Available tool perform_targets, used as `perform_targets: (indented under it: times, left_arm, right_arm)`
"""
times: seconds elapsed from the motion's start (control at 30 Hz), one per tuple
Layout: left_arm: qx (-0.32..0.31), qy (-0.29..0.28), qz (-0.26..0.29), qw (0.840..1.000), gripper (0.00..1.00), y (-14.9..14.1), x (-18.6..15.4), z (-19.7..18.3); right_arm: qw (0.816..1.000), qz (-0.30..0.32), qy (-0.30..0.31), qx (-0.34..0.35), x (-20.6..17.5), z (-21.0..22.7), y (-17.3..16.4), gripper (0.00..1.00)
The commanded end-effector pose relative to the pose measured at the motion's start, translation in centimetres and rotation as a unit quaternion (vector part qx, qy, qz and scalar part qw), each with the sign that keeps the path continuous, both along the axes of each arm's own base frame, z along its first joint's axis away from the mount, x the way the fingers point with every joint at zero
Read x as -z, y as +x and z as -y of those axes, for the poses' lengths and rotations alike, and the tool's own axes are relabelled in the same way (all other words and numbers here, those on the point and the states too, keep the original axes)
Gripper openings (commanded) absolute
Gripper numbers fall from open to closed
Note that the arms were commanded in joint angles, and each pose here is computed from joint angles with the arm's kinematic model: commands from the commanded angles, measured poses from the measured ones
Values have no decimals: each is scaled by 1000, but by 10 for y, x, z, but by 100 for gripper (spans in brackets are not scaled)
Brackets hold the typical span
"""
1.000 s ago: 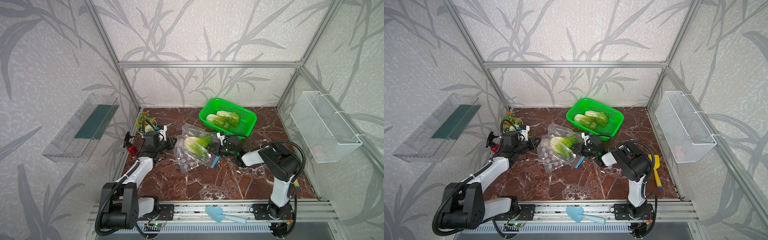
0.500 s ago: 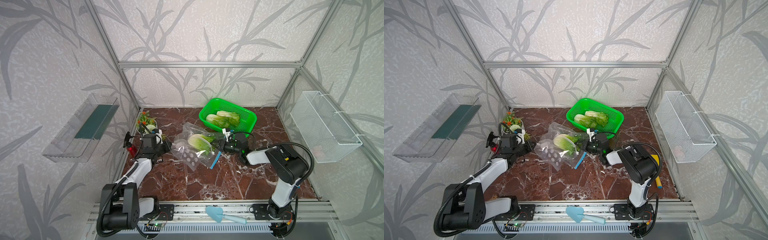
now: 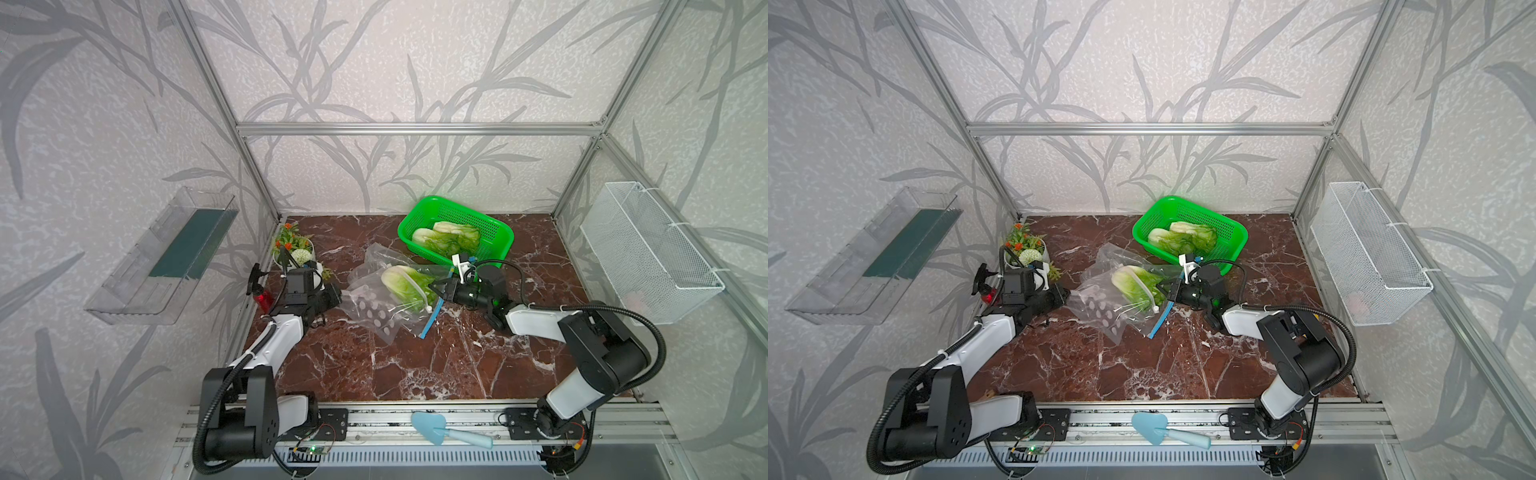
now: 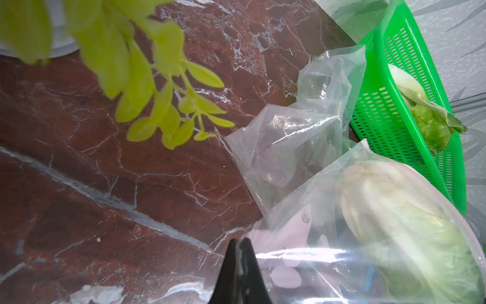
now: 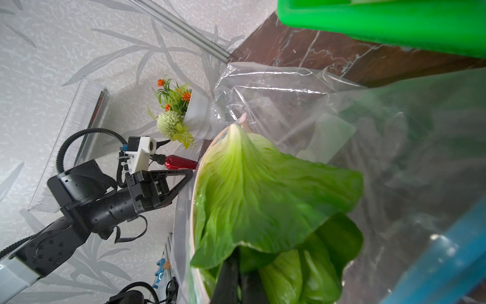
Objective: Open the zip-top bag and take out the chinese cabbages
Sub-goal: Pick up the Chinese cabbage from the zipper food storage bag.
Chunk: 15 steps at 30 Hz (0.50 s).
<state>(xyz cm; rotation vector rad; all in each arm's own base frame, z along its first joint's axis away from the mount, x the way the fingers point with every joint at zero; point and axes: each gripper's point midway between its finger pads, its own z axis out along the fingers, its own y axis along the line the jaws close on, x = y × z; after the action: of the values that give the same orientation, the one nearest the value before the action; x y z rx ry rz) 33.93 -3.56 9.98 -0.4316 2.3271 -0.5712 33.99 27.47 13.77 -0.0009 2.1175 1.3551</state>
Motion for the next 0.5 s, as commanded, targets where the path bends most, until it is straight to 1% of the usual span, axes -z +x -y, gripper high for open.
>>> perform_targets:
  times: [0.0,0.07,0.2,0.37,0.47]
  left_arm:
    - [-54,22,-16,998,0,-5,10,-25]
    - [-62,18,-19,998,0,-5,12,-28]
    - [-64,19,-22,998,0,-1,13,-29]
    - [-69,19,-18,997,0,2,10,-32]
    - [-60,9,-12,998,0,6,7,-28]
  right_arm:
    - [996,53,-32,60,-23,24,15,0]
    - [994,62,-48,75,-28,29,19,0]
    - [995,68,-56,56,-34,23,20,0]
    - [992,68,-60,83,-33,39,23,0]
    - [993,76,-64,57,-40,31,20,0]
